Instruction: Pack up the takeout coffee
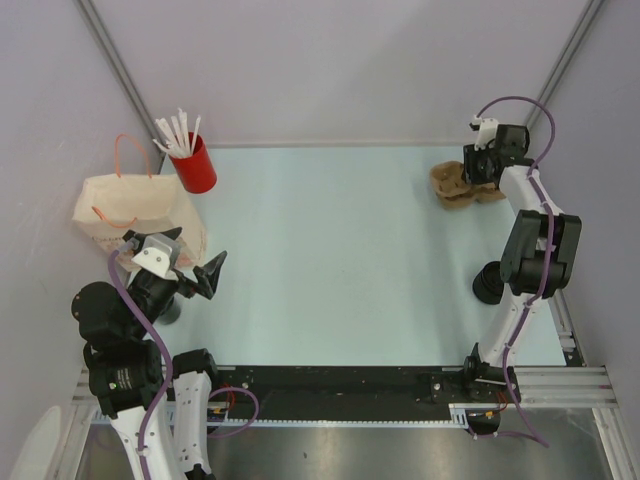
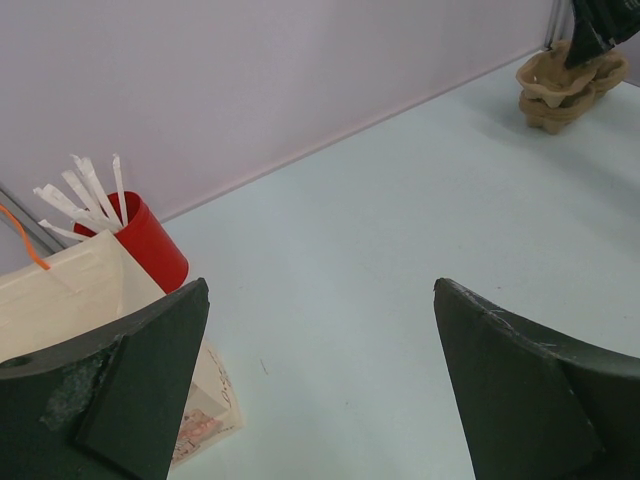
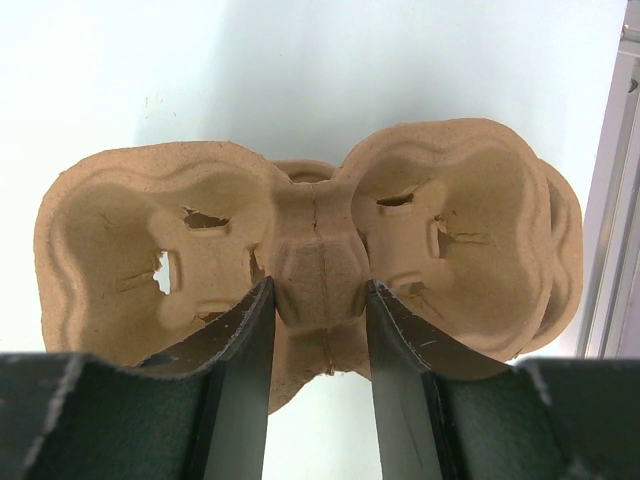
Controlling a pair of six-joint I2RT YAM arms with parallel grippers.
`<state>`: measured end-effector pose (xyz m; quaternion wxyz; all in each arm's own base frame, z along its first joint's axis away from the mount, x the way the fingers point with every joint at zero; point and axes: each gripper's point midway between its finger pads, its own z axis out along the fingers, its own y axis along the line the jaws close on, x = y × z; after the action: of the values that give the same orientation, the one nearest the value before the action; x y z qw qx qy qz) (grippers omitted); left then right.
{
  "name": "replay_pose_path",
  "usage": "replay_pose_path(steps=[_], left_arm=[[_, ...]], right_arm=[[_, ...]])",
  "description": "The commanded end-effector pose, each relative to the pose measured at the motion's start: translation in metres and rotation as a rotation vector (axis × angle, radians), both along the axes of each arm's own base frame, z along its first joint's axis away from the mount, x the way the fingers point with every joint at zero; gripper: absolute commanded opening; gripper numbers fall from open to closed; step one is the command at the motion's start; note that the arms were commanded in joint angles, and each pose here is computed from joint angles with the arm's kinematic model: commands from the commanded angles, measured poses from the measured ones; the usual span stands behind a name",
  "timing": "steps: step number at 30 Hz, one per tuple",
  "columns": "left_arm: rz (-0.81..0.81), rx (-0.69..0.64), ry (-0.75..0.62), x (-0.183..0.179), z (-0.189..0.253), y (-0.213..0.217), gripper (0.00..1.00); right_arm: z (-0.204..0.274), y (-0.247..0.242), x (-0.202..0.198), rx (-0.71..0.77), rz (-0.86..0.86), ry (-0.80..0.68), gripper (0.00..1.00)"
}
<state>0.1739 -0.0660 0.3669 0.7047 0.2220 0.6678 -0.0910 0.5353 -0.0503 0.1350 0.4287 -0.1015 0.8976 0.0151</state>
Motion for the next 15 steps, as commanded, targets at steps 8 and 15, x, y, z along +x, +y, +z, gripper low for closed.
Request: replay_pose_path(steps=[8,15], left_arm=[[-0.008,-0.006,-0.014,0.0002,0.0020,-0.0013,0.99],[-0.008,-0.005,-0.015,0.0011,0.0022,-0.0010,0.99]], right_arm=[[0.0174,0.0185,-0.0032,-0.026,0.032,-0.024,0.33],[0.0153,0.0204,-0.0070,-0.057,0.042,-0.005,0.40]])
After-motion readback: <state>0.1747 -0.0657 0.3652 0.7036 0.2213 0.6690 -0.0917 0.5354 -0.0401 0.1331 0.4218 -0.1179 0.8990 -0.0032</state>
